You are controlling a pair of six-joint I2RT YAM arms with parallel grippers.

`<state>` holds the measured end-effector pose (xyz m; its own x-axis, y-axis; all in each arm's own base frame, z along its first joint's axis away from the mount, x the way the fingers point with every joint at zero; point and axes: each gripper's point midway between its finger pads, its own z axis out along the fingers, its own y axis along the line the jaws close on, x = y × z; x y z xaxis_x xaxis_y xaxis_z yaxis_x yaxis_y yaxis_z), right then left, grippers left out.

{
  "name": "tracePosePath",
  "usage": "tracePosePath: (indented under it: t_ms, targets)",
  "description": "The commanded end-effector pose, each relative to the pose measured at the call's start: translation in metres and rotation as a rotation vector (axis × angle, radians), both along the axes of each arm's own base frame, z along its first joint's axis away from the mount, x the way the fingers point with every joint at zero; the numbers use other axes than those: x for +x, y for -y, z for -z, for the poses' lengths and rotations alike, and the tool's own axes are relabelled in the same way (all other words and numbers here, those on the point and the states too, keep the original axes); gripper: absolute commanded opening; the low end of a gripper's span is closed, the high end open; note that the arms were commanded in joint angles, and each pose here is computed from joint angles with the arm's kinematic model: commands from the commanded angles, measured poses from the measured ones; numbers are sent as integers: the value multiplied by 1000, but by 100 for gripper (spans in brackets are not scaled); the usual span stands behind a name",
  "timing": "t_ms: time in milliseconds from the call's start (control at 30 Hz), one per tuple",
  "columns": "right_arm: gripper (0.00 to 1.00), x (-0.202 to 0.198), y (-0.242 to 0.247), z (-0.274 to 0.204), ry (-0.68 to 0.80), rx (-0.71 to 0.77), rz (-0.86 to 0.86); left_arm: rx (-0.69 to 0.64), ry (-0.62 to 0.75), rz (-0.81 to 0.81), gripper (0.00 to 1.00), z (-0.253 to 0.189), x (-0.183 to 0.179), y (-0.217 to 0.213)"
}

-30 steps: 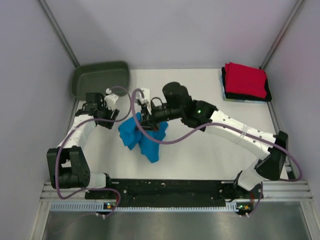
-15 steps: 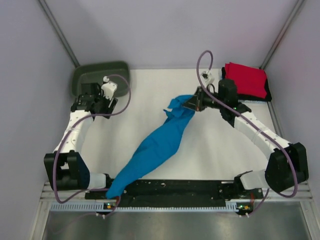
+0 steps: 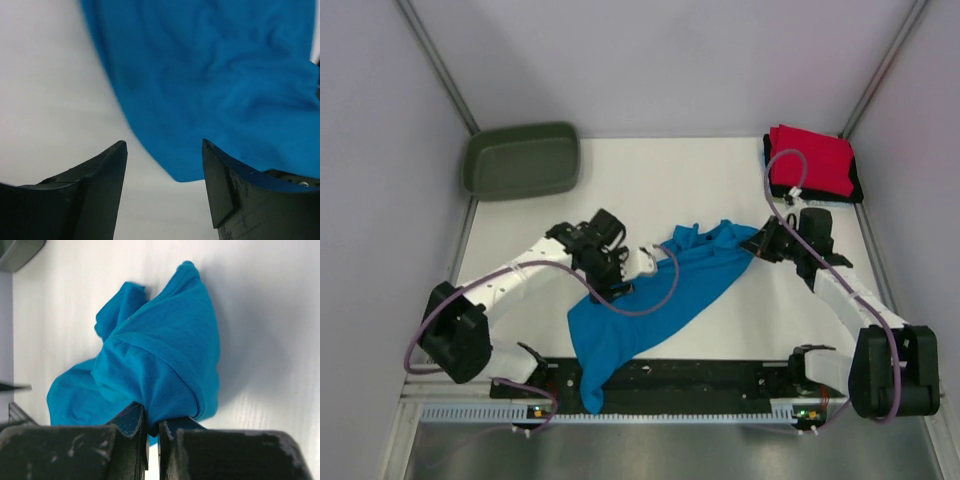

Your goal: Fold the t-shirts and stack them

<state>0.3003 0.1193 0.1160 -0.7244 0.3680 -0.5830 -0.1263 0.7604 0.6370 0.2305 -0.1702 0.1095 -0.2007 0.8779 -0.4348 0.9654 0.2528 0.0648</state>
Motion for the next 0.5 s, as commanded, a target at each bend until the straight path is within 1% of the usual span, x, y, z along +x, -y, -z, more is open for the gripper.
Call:
tracePosePath:
  t_ms: [0, 67, 133, 167, 233, 267, 300, 367, 400, 467]
  targets:
    - [3, 23, 24, -4, 56, -59, 105, 167, -206, 247, 67, 42, -84, -3]
    - [4, 27, 25, -2, 53, -69, 97, 235, -156, 249, 69, 61, -81, -7]
    - [4, 29, 24, -2, 52, -71, 92, 279, -90, 194, 70, 73, -63, -8]
    - [4, 29, 24, -2, 52, -72, 93, 308, -39, 151, 70, 78, -50, -11]
    - [4, 30, 25, -2, 55, -80, 93, 355, 144, 28, 74, 85, -9, -14]
    - [4, 26, 26, 3, 30, -85, 92, 365, 213, -34, 74, 86, 11, -20]
    - [4, 26, 27, 3, 30, -91, 92, 347, 236, -80, 74, 84, 23, -21]
    - [4, 25, 28, 4, 27, -107, 90, 246, 165, -120, 72, 82, 30, -15]
    - [4, 25, 29, 4, 29, -115, 90, 181, 119, -107, 70, 80, 27, -11]
    - [4, 23, 31, 6, 25, -130, 90, -9, 13, -33, 69, 70, 14, 2]
